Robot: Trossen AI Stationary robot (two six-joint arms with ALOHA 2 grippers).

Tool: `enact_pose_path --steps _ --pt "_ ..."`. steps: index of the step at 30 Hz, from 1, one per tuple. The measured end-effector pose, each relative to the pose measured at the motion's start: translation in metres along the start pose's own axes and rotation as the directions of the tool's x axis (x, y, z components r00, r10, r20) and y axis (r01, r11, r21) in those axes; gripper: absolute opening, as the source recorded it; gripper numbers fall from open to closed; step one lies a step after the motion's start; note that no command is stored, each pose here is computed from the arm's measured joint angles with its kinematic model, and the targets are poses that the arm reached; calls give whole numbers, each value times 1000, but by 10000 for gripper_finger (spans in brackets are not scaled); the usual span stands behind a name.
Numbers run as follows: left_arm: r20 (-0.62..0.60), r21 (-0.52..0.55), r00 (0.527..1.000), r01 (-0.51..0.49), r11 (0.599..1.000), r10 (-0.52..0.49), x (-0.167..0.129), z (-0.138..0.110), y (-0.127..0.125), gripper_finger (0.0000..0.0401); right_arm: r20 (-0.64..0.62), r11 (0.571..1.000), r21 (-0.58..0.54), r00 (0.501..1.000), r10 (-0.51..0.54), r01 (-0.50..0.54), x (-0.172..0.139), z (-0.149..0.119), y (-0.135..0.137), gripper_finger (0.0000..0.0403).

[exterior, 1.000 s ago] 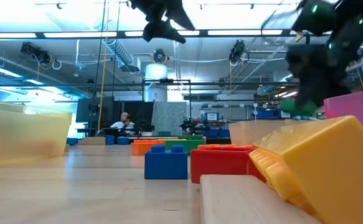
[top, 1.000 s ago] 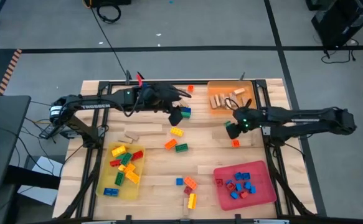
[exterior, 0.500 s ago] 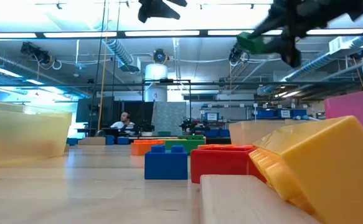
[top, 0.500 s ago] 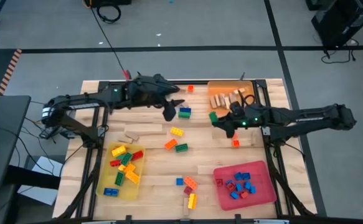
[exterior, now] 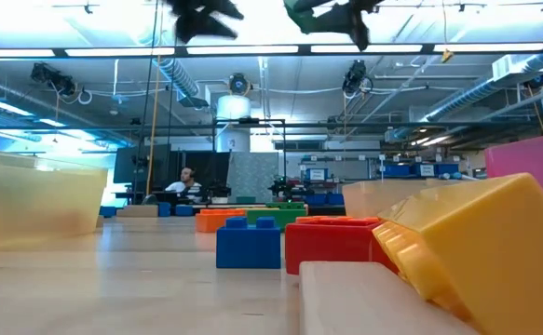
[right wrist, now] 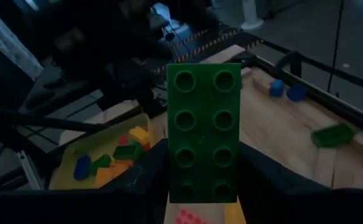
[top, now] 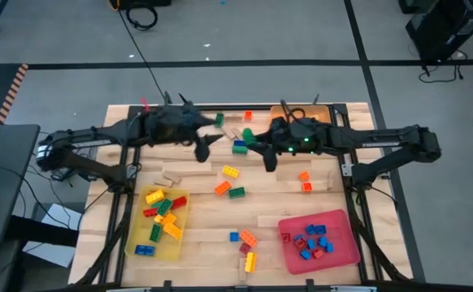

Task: Sort blocks by size
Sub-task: Put the large green game piece into the yellow bin

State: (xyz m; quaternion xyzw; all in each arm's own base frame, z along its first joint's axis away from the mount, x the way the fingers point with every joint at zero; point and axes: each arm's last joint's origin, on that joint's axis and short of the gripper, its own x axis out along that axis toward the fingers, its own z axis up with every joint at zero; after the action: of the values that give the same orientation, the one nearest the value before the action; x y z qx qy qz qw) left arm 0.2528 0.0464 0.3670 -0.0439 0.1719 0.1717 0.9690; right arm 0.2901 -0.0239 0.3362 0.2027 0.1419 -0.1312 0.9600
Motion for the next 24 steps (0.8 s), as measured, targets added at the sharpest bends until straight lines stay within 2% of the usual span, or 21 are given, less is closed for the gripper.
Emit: enact_pose_path --steps 5,7,9,14,19,24 --pt "126 -113 988 99 989 -85 -17 -46 5 248 -35 999 -17 999 30 -31 24 3 6 154" --pt "224 -143 968 149 978 -114 -24 -53 6 248 -62 999 -25 997 44 -45 36 3 8 154" --pt "251 -167 959 173 971 -128 -28 -66 8 248 -44 996 -40 996 74 -76 47 7 13 154" --pt "343 -229 930 218 949 -130 -32 -74 9 248 -59 991 -53 991 122 -126 75 14 22 154" --pt "336 -215 924 264 940 -182 -28 -75 6 248 -74 984 -69 984 160 -165 97 22 29 154" --pt "331 -195 913 313 929 -238 -27 -75 5 248 -62 980 -77 982 177 -181 103 27 33 154"
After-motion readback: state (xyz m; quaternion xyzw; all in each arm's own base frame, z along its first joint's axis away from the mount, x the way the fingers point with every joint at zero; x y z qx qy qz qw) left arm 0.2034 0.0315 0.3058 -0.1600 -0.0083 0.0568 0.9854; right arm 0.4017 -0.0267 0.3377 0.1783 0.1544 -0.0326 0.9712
